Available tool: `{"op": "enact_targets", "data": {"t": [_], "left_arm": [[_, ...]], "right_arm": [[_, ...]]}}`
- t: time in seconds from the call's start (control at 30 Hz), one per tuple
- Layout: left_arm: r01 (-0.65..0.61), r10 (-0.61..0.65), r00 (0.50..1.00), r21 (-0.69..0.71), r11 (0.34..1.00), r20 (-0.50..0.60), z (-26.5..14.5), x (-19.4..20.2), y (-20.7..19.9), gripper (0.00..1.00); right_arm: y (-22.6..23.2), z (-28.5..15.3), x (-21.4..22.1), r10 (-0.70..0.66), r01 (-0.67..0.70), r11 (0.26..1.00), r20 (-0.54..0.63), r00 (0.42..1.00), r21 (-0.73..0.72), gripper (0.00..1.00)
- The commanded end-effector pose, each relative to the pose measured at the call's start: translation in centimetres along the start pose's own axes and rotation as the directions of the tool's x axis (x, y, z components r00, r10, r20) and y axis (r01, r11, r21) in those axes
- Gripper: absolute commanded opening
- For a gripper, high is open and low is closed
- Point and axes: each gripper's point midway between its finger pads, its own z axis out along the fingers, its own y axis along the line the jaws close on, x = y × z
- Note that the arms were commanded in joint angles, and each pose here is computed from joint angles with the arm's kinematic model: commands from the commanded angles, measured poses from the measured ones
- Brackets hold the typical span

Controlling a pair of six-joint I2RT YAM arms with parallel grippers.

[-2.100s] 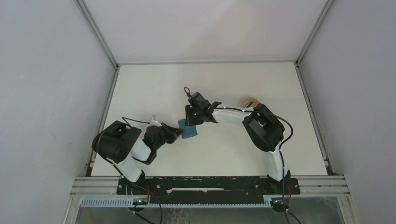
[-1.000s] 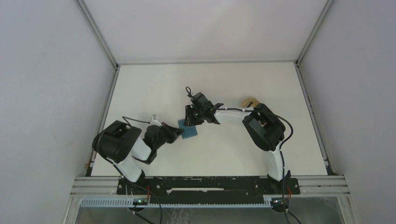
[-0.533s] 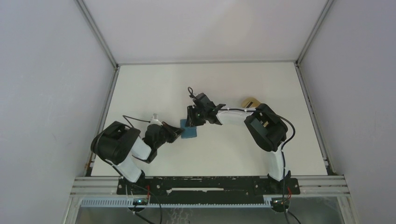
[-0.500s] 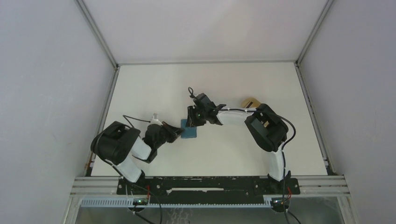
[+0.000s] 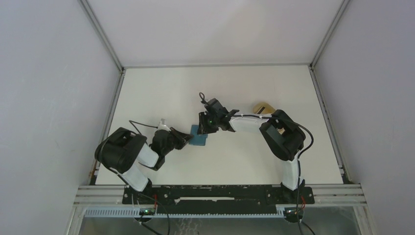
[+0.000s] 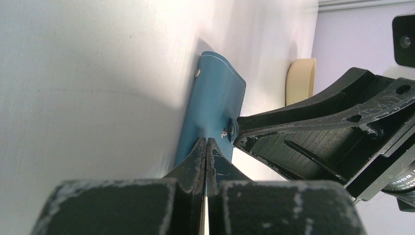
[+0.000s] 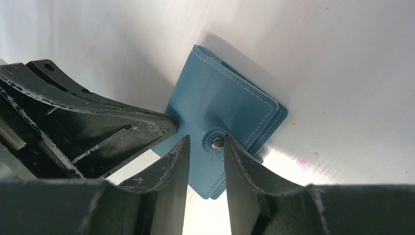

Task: Take the credit cards out of the card holder

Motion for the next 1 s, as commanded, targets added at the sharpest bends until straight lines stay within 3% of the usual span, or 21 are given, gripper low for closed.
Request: {"op": "enact_targets", "data": {"t": [0.0,0.97], "left_arm": [[-0.041,0.042,0.999,-0.097,0.994,0.011,0.1,-0.1,2.3,0.0],[-0.035,0.036,0.999,-0.101,0.994,0.012,0.1,-0.1,2.4,0.0]], "right_arm": [[-1.0,-1.0,0.5,-0.019,0.019,0.999,-0.012,1.0,0.04,0.4],[1.3,0.5,2.1,-0.035,0.035,0.999,-0.046,0.998,-0.006,0.41]]}}
